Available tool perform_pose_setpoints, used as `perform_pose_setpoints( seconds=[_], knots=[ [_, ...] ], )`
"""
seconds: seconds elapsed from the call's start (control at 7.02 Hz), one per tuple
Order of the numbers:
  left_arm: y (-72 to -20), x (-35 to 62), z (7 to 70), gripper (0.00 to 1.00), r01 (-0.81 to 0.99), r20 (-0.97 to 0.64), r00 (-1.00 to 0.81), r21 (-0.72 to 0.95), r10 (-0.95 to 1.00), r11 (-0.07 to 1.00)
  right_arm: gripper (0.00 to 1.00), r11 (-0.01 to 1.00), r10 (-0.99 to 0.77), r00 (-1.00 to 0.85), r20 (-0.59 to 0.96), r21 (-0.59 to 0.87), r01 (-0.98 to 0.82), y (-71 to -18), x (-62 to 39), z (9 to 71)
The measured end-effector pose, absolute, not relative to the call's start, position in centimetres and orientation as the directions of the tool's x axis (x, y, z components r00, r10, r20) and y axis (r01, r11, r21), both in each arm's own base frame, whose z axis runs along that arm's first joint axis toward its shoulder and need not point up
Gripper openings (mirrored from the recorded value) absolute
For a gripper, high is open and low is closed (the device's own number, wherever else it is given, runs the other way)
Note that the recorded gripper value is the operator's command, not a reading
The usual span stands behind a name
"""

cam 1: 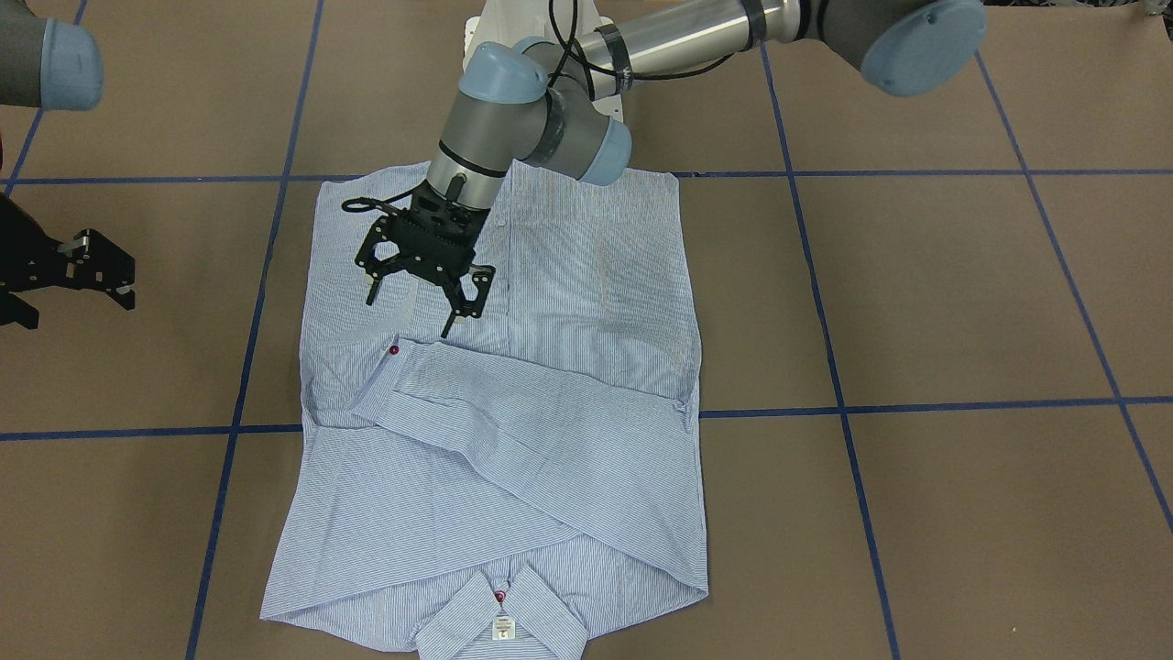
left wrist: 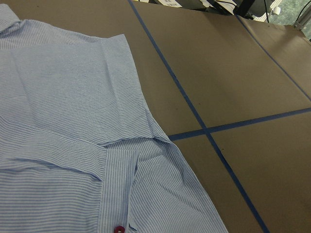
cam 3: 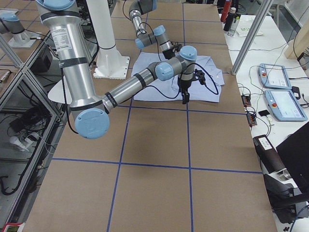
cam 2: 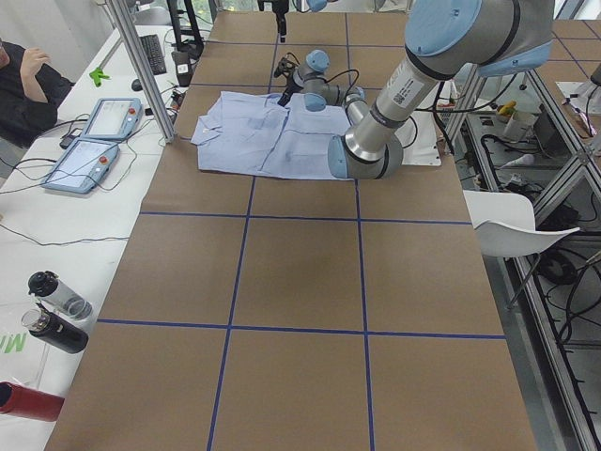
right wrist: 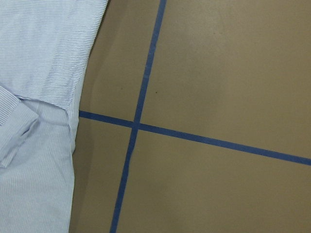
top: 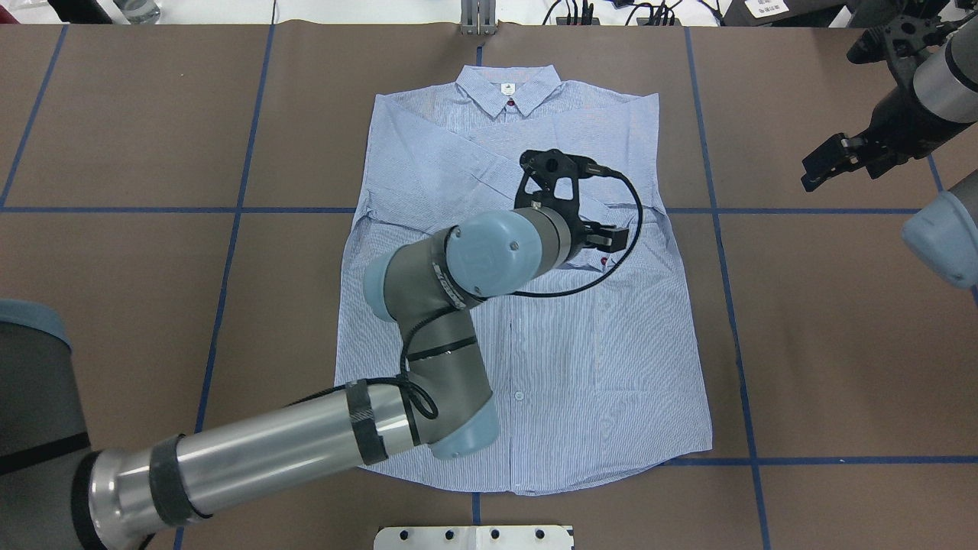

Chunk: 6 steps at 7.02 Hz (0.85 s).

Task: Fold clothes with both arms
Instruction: 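Move both grippers down to the shirt's side edges near the hem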

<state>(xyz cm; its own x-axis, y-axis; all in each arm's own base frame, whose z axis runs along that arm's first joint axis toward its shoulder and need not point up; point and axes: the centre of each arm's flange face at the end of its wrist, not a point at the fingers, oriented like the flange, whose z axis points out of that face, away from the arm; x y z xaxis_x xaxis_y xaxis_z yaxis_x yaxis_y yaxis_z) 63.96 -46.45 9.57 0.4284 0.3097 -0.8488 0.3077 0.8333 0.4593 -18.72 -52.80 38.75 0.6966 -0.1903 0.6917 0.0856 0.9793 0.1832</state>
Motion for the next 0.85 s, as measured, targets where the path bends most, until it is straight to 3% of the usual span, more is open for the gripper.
perform_pose_setpoints(
  seconds=[0.43,0.85],
  knots=[
    [-46.2,49.9,18.7,1.0,0.247,-0.835,0.485,0.417,0.262,0.875,1.0,0.98,-0.159,0.608,0.778,0.2,0.0,-48.6,-23.2,40.0],
    [-42.6,42.4,22.3,1.0,0.163,-0.791,0.565,0.388,0.237,0.907,1.0,0.988,-0.09,0.564,0.821,0.145,-0.054,-41.6,-29.5,40.8]
  ],
)
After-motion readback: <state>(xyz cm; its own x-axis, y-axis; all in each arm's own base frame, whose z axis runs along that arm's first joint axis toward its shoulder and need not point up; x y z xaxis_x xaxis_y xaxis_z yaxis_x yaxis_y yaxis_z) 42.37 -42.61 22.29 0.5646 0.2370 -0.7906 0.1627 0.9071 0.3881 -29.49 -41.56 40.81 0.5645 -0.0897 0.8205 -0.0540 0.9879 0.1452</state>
